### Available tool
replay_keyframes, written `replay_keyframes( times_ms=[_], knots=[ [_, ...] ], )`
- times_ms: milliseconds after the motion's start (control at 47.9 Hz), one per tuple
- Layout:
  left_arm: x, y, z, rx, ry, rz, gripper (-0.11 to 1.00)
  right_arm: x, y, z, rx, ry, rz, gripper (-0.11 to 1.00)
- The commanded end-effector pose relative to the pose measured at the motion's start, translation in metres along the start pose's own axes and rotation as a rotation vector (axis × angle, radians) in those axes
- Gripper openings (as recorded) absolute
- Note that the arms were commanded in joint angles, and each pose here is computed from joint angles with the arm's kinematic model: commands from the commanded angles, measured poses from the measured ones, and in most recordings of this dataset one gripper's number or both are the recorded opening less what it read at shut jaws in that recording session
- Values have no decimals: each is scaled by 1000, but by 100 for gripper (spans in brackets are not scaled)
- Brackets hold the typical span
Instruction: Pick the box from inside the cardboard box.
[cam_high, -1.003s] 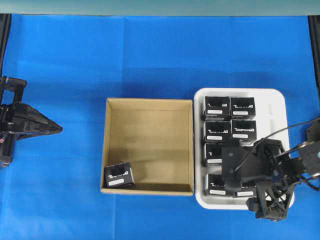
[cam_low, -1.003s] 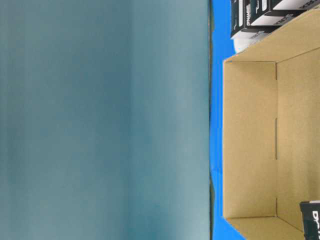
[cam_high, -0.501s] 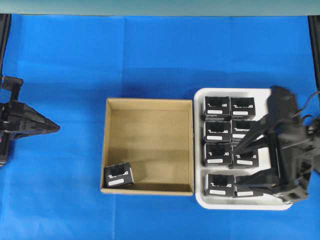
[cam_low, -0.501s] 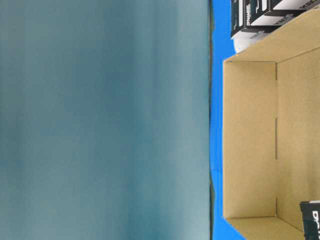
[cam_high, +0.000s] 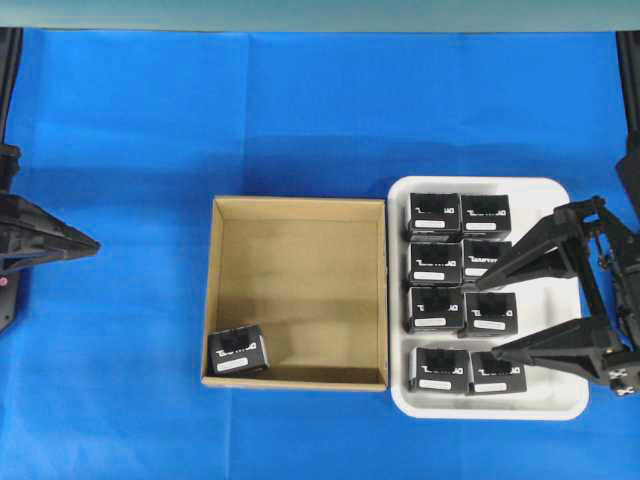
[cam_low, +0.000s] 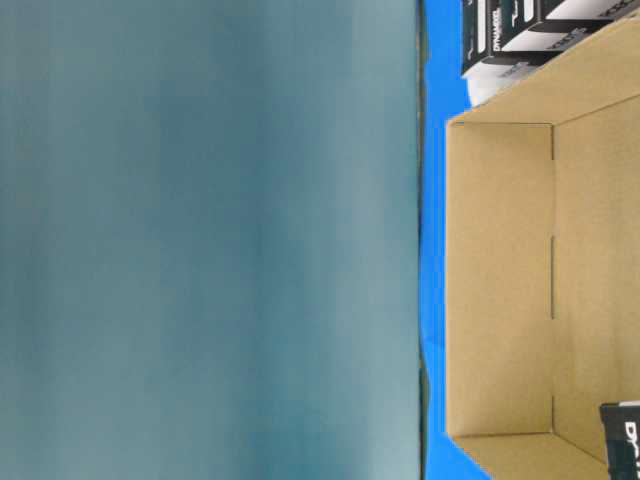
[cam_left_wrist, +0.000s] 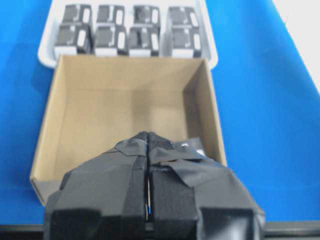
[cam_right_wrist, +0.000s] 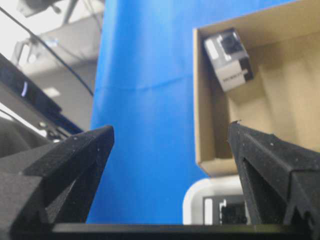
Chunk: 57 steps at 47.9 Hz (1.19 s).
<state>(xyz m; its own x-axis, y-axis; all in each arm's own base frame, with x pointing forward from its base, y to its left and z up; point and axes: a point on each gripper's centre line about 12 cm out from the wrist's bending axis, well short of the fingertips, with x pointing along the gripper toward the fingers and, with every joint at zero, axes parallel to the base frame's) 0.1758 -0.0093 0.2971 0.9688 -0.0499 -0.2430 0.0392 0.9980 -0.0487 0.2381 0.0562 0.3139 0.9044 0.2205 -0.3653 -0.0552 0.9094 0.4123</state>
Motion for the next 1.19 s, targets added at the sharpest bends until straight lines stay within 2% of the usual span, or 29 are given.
replay_keyframes(
  times_ms=[0, 125, 313, 606, 668, 1170],
  knots=[
    [-2, 0, 9, 6, -37, -1, -7, -3, 3, 8, -6, -46, 18, 98],
    [-6, -1, 14, 7, -72, -3, -7, -8, 6, 15, -8, -102, 40, 98],
    [-8, -1, 20, 7, -118, -6, -7, -18, 4, 28, -54, -202, 48, 98],
    [-9, -1, 22, 8, -139, -9, -7, -24, -4, 28, -59, -205, 15, 98],
    [-8, -1, 20, -5, -127, -9, -7, -25, -4, 27, -60, -205, 13, 98],
    [-8, -1, 21, 5, -139, -9, -7, -33, -9, 18, -50, -213, 12, 98]
  ],
)
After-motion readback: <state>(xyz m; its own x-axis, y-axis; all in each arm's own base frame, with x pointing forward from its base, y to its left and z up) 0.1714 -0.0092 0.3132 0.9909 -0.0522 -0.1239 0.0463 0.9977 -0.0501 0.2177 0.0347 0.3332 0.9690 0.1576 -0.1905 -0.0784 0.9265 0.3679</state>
